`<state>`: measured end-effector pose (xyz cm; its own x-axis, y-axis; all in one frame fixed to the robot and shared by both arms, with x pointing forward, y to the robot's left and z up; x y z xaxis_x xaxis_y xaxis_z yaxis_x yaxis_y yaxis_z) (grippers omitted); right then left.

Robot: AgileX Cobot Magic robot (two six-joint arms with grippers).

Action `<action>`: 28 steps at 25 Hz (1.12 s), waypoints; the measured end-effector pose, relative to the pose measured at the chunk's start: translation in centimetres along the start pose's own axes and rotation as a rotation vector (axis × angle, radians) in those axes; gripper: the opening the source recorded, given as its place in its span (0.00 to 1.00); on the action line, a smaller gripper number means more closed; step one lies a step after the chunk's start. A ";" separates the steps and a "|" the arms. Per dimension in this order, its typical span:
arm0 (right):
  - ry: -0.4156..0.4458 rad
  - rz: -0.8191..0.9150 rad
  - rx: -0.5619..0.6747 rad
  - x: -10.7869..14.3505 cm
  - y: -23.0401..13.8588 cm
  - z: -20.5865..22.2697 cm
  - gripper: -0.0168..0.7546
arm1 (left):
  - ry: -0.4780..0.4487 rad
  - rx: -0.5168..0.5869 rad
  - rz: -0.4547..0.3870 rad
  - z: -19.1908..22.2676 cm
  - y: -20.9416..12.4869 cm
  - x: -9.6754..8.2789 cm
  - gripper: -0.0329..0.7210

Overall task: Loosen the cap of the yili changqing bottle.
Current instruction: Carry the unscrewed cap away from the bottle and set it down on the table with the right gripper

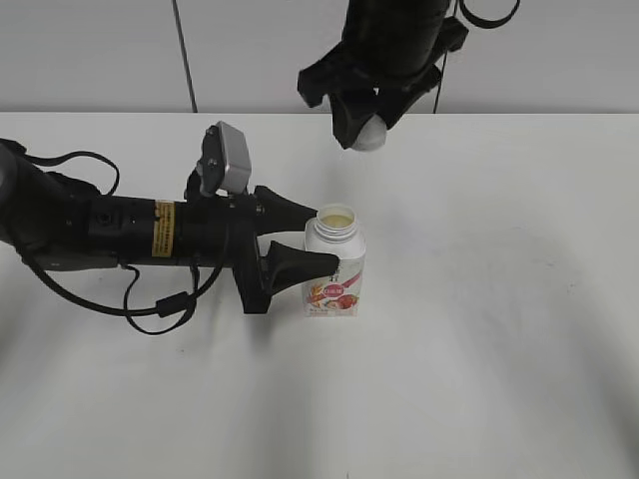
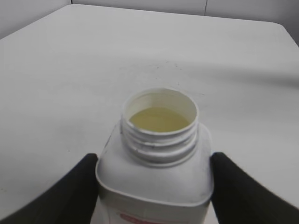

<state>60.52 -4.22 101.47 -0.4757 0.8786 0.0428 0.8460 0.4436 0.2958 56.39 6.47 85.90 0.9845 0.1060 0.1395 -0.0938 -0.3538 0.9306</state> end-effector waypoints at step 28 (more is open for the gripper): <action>-0.039 0.400 0.227 -16.6 -7.1 5.0 0.52 | 0.000 0.000 0.000 0.0 0.0 0.0 0.63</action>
<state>63.58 -21.06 93.86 -0.0958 0.9926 0.0742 0.9946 0.0925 0.0468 56.38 6.47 85.89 0.9845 0.1058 0.1396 -0.0939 -0.3541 0.9305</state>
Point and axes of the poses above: a point on each arm's last joint axis where the gripper is mounted, z pointing out along that axis toward the gripper, x along the wrist's bending axis when the last joint is at zero, y = z × x, the point moved 5 cm from there along z, pointing out along that axis toward the gripper, and after that the axes turned 9 degrees about z, right-handed, at the moved point
